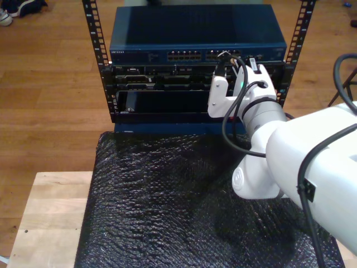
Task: Grab the cable and plug it in
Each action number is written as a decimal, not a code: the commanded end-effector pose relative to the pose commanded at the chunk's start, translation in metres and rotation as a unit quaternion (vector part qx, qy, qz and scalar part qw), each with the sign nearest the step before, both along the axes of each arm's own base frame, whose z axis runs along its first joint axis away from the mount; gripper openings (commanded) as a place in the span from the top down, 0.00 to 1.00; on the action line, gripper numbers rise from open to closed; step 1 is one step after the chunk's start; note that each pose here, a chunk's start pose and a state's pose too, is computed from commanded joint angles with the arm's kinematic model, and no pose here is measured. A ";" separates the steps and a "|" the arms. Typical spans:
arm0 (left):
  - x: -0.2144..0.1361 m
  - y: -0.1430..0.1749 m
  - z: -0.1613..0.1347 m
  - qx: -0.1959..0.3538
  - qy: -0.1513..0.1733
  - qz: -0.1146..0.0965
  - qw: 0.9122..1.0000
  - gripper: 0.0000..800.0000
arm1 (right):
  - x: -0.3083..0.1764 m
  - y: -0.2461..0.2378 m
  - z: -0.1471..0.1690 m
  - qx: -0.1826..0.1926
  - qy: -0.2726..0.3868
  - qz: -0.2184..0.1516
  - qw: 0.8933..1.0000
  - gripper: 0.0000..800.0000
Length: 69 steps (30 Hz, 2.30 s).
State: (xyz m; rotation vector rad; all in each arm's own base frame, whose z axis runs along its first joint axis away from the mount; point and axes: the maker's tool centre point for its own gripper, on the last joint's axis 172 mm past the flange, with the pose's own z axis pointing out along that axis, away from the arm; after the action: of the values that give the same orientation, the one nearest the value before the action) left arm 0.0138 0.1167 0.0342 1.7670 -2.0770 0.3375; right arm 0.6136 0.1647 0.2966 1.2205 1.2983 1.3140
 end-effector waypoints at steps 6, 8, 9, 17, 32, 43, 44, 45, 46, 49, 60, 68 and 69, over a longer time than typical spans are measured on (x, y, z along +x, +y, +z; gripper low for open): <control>0.000 0.000 0.000 -0.001 0.000 0.000 1.000 0.00 | 0.005 -0.002 0.002 -0.014 -0.058 -0.016 0.998 1.00; 0.000 0.000 0.000 0.000 0.000 0.000 1.000 0.00 | 0.009 -0.008 0.003 -0.019 -0.063 -0.030 0.997 1.00; 0.000 0.000 0.000 0.000 0.000 0.000 1.000 0.00 | 0.011 -0.012 0.003 -0.021 -0.063 -0.039 0.997 1.00; 0.000 0.000 0.000 0.000 0.000 0.000 1.000 0.00 | 0.020 -0.019 -0.003 -0.029 -0.064 -0.067 0.995 1.00; 0.000 0.000 0.000 0.000 0.000 0.000 1.000 0.00 | 0.024 -0.021 -0.016 -0.033 -0.068 -0.104 0.992 1.00; 0.000 0.000 0.000 0.000 0.000 0.000 1.000 0.00 | 0.037 -0.015 -0.022 -0.026 -0.073 -0.104 0.992 1.00; 0.000 0.000 0.000 0.000 0.000 0.000 1.000 0.00 | 0.037 -0.014 -0.021 -0.025 -0.075 -0.104 0.991 1.00; 0.000 0.000 0.000 0.000 0.000 0.000 1.000 0.00 | 0.038 -0.014 -0.022 -0.025 -0.075 -0.104 0.991 1.00; 0.000 0.000 0.000 0.000 0.000 0.000 1.000 0.00 | 0.039 -0.013 -0.023 -0.025 -0.075 -0.103 0.992 1.00; 0.000 0.000 0.000 0.000 0.000 0.000 1.000 0.00 | 0.040 -0.012 -0.022 -0.024 -0.077 -0.103 0.991 1.00; 0.000 0.000 0.000 0.000 0.000 0.000 1.000 0.00 | 0.042 -0.014 -0.022 -0.023 -0.078 -0.105 0.991 1.00; 0.000 0.000 0.000 -0.001 0.000 0.000 1.000 0.00 | 0.046 -0.013 -0.024 -0.022 -0.080 -0.105 0.991 1.00; 0.000 0.000 0.000 0.000 0.000 0.000 1.000 0.00 | 0.046 -0.012 -0.024 -0.022 -0.080 -0.105 0.991 1.00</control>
State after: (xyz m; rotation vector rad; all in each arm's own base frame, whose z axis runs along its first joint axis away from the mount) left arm 0.0138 0.1167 0.0342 1.7670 -2.0770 0.3375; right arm 0.6601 0.1523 0.2725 1.1627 1.0508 1.1991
